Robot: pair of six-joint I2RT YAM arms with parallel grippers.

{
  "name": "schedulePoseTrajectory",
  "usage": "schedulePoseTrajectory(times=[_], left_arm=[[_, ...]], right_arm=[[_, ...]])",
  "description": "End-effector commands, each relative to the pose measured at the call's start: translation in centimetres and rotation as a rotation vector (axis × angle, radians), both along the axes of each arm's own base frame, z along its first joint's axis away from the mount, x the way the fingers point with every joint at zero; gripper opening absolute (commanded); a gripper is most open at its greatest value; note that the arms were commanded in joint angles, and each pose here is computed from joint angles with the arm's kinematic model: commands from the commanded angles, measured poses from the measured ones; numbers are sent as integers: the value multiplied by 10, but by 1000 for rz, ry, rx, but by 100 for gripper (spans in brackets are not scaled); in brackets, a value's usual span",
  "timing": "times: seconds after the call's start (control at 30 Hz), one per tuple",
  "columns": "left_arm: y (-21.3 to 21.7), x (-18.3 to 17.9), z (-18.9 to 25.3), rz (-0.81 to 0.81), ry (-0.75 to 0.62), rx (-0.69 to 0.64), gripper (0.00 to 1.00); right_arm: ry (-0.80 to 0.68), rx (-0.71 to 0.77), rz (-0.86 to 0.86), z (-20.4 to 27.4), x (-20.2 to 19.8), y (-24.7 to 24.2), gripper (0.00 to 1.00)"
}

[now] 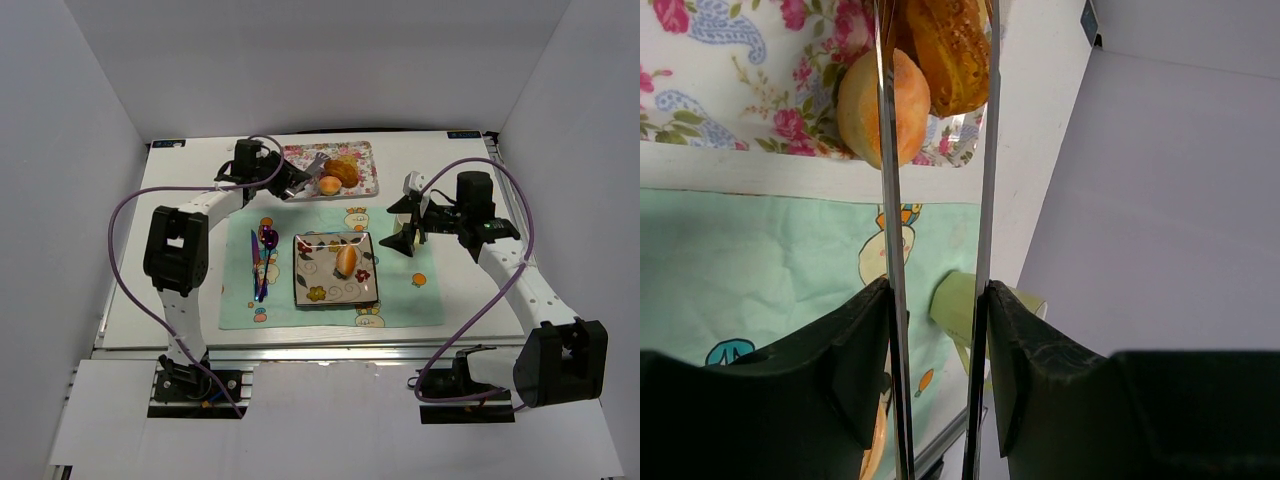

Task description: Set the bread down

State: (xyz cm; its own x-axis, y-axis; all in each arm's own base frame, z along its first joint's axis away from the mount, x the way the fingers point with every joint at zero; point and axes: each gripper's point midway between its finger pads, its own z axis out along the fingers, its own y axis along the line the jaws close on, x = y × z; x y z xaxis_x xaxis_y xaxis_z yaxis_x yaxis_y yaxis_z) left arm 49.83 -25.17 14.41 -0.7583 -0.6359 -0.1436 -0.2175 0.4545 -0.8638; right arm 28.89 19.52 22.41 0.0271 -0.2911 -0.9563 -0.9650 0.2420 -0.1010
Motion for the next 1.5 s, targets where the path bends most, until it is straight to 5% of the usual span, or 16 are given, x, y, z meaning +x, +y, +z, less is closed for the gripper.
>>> schedulePoseTrajectory(times=[0.0, 0.67, 0.87, 1.17, 1.3, 1.47], left_arm=[[-3, -4, 10, -24, -22, -9, 51], [-10, -1, 4, -19, -23, -95, 46], [-10, -2, 12, -6, -37, -127, 25], [12, -22, 87, 7, -213, -156, 0], [30, -59, 101, -64, -319, -35, 0], [74, -139, 68, -148, -308, 309, 0]], right_arm=[[-36, 15, 12, 8, -2, 0, 89], [-35, 13, 10, 8, -2, -1, 90], [-37, 9, 9, 7, -3, -2, 89], [-41, 9, 8, 9, -6, -4, 90], [-47, 9, 9, 11, -6, -4, 89], [-41, 7, 8, 10, -6, -4, 89]])
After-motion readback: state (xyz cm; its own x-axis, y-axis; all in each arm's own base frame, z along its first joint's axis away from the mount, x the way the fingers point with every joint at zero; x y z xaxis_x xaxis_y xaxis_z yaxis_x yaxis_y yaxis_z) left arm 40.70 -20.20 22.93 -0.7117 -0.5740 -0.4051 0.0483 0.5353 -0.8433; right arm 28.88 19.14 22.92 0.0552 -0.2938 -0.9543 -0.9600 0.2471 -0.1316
